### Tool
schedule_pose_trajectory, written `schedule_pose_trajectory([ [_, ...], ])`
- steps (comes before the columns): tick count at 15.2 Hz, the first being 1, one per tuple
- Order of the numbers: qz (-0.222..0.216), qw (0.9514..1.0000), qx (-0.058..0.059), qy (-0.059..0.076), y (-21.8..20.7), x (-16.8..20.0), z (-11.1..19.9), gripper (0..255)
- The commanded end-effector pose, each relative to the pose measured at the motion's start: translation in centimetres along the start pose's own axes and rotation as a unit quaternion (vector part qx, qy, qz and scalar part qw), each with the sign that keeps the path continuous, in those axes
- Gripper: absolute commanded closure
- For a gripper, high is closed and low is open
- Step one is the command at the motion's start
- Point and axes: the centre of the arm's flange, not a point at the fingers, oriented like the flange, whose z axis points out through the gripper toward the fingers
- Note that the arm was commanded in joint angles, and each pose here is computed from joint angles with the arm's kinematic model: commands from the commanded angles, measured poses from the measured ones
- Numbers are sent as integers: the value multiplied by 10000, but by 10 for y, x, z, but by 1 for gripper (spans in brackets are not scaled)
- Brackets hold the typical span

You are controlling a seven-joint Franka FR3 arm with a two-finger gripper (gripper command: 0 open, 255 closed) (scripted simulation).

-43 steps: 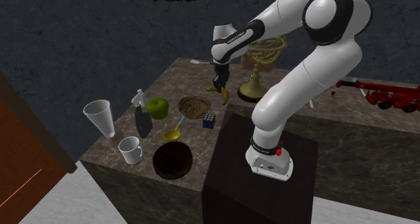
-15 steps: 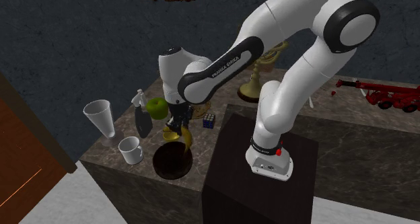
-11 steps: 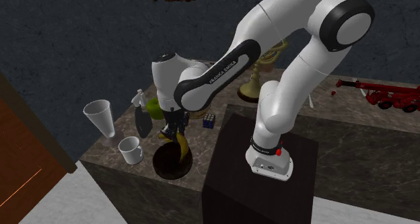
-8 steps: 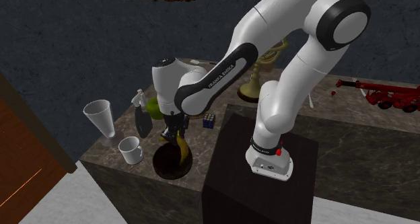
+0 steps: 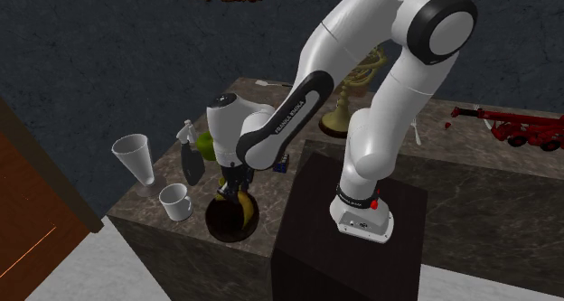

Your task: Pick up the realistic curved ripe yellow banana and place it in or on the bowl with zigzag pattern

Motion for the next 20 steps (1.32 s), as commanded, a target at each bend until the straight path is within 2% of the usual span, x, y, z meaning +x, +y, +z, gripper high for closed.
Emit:
schedule_pose_trajectory([
  [1, 0, 10000, 1, 2, 1, 0, 11, 255],
  [10, 0, 10000, 1, 2, 1, 0, 17, 255],
  [11, 0, 10000, 1, 2, 1, 0, 17, 0],
  [16, 0, 10000, 1, 2, 1, 0, 17, 0],
  [20, 0, 10000, 1, 2, 1, 0, -33, 0],
])
